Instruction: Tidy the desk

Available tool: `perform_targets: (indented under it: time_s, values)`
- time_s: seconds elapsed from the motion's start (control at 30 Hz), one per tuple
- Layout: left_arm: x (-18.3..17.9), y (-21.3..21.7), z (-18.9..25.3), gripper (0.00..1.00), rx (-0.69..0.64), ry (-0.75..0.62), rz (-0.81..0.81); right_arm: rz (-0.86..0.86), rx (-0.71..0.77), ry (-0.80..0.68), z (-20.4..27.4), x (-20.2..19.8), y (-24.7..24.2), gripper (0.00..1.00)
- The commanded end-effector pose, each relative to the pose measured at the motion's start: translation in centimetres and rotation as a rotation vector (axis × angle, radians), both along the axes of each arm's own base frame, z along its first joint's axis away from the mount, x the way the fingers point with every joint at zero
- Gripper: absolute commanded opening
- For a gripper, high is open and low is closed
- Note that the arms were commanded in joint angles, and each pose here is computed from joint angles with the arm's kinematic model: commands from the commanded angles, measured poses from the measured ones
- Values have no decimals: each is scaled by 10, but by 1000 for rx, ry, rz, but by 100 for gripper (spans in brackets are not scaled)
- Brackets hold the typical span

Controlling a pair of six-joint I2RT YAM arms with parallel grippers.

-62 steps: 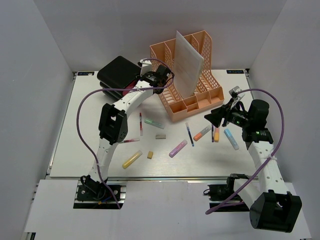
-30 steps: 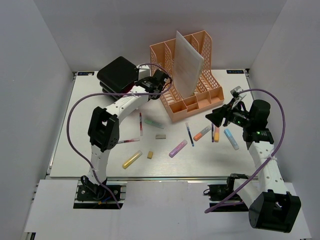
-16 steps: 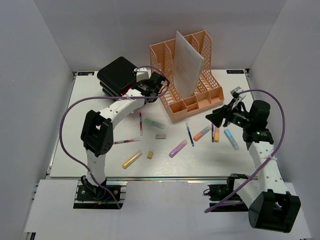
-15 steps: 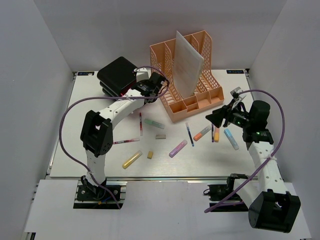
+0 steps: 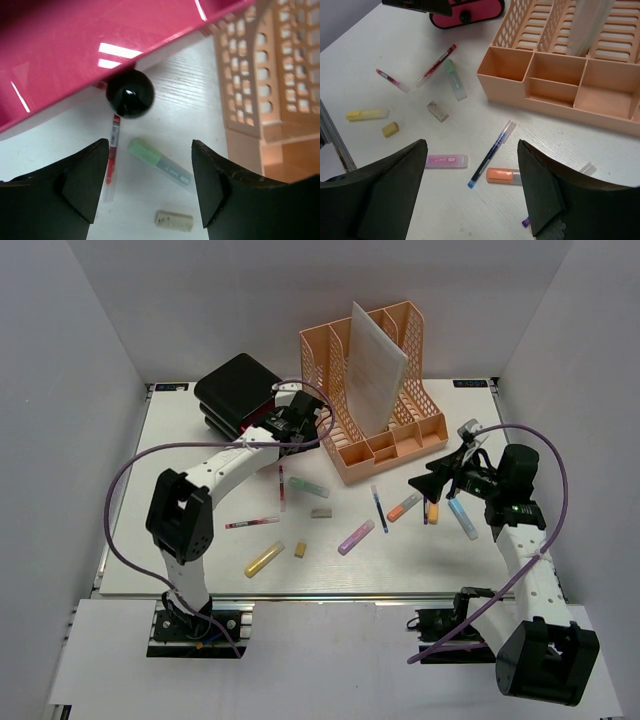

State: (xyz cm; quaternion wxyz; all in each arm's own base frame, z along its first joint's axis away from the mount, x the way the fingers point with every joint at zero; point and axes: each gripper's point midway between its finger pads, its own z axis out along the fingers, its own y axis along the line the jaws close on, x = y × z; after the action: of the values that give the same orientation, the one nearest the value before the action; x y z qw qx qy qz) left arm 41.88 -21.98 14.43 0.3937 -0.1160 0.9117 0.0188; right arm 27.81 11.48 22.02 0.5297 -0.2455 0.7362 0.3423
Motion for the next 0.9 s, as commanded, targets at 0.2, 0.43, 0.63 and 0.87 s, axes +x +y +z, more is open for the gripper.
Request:
perform_targets:
  time_s: [0.2,0.43,0.63,0.87]
  values:
    - [-51,-42,94,70,-263,-170,-451,268,-28,-158,13,-29,25,74]
    - [-130,-8,119,21,-330,-318,-655,333,-156,-191,20,-22,52,55]
    - [-170,38,118,51,-246,-404,-648,441,-338,-182,-2,-18,104,47]
    - [-183,88,94,75,-122,-462,-517,513,-514,-117,-40,1,170,73]
